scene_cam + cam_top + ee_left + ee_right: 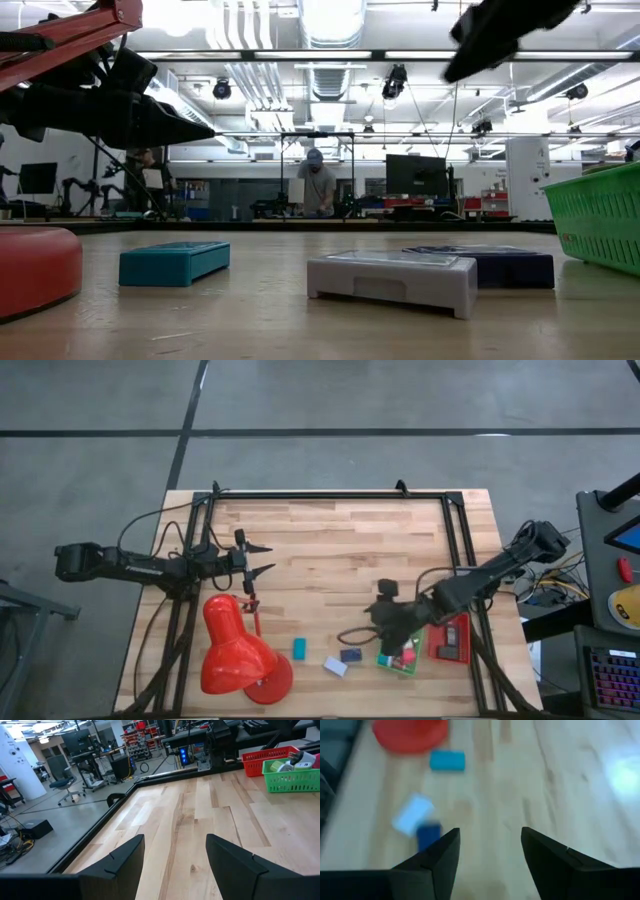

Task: Pick & Place Office items
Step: Put the dark blue digital clock into the red basket

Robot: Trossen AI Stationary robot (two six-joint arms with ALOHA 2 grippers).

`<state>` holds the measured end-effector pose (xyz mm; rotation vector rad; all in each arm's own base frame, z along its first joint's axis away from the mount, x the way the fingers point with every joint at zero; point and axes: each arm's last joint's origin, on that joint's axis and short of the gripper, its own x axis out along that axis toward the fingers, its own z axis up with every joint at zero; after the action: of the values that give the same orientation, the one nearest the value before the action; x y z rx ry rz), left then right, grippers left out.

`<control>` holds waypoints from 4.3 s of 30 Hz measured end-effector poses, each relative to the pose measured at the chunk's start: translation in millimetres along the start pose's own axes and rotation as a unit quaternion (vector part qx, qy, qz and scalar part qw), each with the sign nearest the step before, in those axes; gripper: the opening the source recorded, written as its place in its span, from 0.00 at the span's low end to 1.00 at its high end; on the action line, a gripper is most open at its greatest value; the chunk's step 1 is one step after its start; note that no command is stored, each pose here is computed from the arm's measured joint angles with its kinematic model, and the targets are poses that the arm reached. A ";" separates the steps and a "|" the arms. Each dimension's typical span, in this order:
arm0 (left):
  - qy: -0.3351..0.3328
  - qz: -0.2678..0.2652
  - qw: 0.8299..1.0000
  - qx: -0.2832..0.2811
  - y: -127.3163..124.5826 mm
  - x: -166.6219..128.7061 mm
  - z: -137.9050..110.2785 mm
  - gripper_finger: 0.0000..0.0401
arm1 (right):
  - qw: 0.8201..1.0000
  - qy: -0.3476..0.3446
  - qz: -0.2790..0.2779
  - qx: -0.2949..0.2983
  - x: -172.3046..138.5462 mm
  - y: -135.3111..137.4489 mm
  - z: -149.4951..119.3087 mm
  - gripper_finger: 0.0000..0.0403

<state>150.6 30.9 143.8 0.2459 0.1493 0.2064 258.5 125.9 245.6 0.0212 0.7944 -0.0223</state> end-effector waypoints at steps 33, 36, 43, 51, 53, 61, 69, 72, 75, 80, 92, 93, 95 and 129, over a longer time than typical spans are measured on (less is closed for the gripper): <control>0.003 -0.001 1.000 0.000 -0.2 0.0 -0.7 0.54 | 0.993 0.092 0.071 -0.009 107.0 54.6 -32.6 0.60; 0.003 -0.001 1.000 0.000 -0.1 0.0 -0.7 0.54 | 0.991 0.115 0.059 -0.015 110.8 56.9 -30.5 0.60; 0.008 -0.002 1.000 0.000 -0.3 -0.1 -1.5 0.54 | 0.992 0.112 0.059 -0.014 115.4 58.4 -30.3 0.60; 0.009 -0.002 1.000 0.000 -0.4 0.0 -1.8 0.54 | 0.992 0.105 0.074 -0.002 119.3 56.9 -38.3 0.60; 0.011 -0.003 1.000 0.000 -0.6 0.0 -2.1 0.54 | 0.992 0.107 0.073 -0.002 119.6 56.2 -39.4 0.60; 0.011 -0.003 1.000 0.000 -0.6 0.0 -2.1 0.54 | 0.991 0.111 0.071 -0.002 121.0 53.4 -43.1 0.60; 0.011 -0.003 1.000 0.000 -0.5 0.0 -2.1 0.54 | 0.991 0.119 0.065 -0.007 127.6 52.4 -48.6 0.57; 0.011 -0.003 1.000 0.000 -0.5 0.0 -2.1 0.54 | 0.991 0.120 0.064 -0.009 130.5 52.8 -47.8 0.55; 0.011 -0.003 1.000 0.000 -0.5 0.0 -2.1 0.54 | 0.990 0.118 0.069 -0.019 130.4 53.5 -46.1 0.52; 0.011 -0.003 1.000 0.000 -0.5 0.0 -2.1 0.54 | 0.990 0.118 0.072 -0.034 130.0 53.6 -44.6 0.46; 0.011 -0.003 1.000 0.000 -0.5 0.0 -2.1 0.54 | 0.990 0.119 0.072 -0.034 129.8 53.7 -44.3 0.39; 0.011 -0.003 1.000 0.000 -0.5 0.0 -2.1 0.54 | 0.990 0.119 0.072 -0.033 129.8 53.8 -44.0 0.40; 0.011 -0.003 1.000 0.000 -0.5 0.0 -2.1 0.54 | 0.990 0.119 0.072 -0.032 129.4 54.0 -43.4 0.41; 0.018 -0.005 1.000 0.000 -0.9 -0.1 -3.5 0.54 | 0.965 0.257 -0.032 -0.040 -38.7 6.6 18.0 0.42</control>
<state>150.0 30.8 140.2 0.2424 0.1868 0.2020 244.4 132.5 286.0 -0.0787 1.3145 -0.0474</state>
